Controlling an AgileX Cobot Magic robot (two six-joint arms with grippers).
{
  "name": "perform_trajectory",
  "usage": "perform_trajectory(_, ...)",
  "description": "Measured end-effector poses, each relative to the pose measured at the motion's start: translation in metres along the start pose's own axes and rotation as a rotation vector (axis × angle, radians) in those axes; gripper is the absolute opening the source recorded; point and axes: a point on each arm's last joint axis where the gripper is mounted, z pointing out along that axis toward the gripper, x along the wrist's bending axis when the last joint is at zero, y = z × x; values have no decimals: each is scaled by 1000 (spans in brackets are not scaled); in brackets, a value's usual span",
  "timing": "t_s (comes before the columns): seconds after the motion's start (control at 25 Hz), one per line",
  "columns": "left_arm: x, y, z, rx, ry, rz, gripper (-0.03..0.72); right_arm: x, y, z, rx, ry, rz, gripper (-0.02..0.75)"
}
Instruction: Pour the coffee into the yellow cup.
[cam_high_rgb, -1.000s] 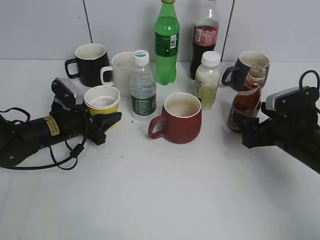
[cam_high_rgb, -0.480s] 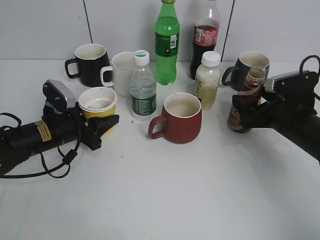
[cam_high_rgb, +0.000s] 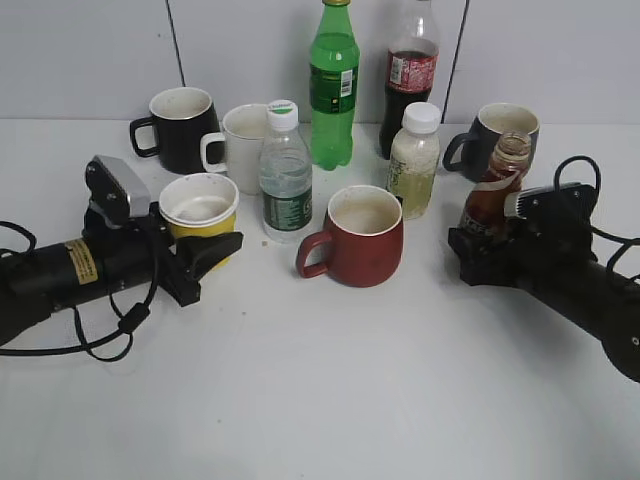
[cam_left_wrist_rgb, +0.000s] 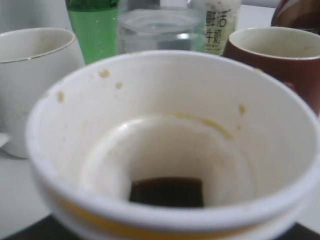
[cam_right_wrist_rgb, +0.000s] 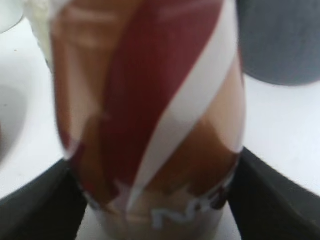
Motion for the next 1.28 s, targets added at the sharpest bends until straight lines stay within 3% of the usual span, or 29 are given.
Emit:
perform_trajectory(0.32,-2,1,0,2,-25,12,380,-4,3,11,-31,-16,-3,591)
perform_trajectory(0.48,-3,0,0,3,-33,15,380,-4,4,13,-35,-23,-22,510)
perform_trajectory(0.68,-5,0,0,7,-56,24,379,-4,3,13,-35,-21,-35,510)
perform_trajectory(0.84,-12,1,3,8,-86,32,379,0,9,12,-35,26,-65,510)
perform_trajectory(1.12,-30,14,15,-22,-111,47,379,12,61,0,-79,102,-200,510)
perform_trajectory(1.28,-35,22,16,-38,-122,45,379,32,90,-11,-123,139,-332,510)
